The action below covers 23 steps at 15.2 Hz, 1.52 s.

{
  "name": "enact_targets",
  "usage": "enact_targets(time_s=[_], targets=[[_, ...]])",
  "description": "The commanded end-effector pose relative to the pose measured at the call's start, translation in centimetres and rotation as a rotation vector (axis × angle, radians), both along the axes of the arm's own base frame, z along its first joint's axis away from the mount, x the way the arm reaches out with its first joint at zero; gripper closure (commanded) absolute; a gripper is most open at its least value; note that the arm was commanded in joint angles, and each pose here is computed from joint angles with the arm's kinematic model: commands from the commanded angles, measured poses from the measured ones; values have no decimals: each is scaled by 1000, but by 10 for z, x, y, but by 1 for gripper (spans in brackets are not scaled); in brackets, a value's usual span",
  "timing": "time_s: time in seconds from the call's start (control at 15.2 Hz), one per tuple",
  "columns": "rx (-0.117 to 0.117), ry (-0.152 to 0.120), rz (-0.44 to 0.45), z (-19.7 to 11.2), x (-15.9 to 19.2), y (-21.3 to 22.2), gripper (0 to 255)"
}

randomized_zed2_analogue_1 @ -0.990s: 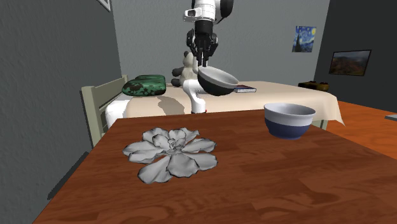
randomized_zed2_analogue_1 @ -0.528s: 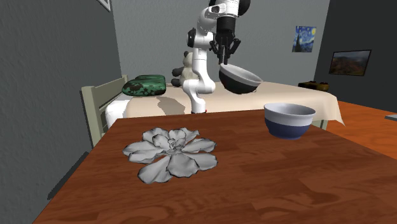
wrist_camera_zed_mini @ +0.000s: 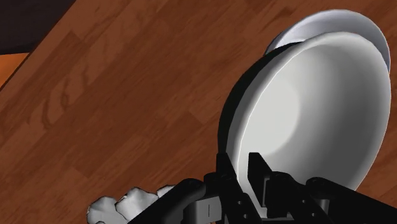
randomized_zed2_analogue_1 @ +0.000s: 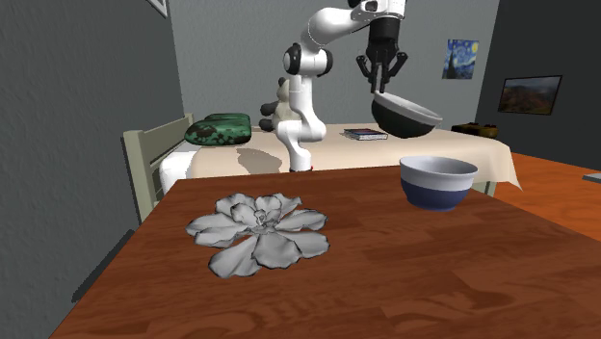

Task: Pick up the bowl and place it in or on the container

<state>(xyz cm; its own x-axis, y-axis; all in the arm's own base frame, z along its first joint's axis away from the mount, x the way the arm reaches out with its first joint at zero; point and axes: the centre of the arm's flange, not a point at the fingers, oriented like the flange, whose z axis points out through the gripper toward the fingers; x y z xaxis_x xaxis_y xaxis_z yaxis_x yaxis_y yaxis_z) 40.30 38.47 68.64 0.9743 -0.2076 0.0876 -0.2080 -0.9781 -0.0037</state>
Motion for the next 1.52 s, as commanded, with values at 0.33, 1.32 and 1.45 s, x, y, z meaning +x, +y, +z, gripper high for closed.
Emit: enact_targets(time_s=[0.33, 1.32, 1.45], targets=[[1, 0, -3, 13, -17, 89, 255], [1, 0, -3, -67, -17, 89, 255], [1, 0, -3, -77, -17, 89, 255]])
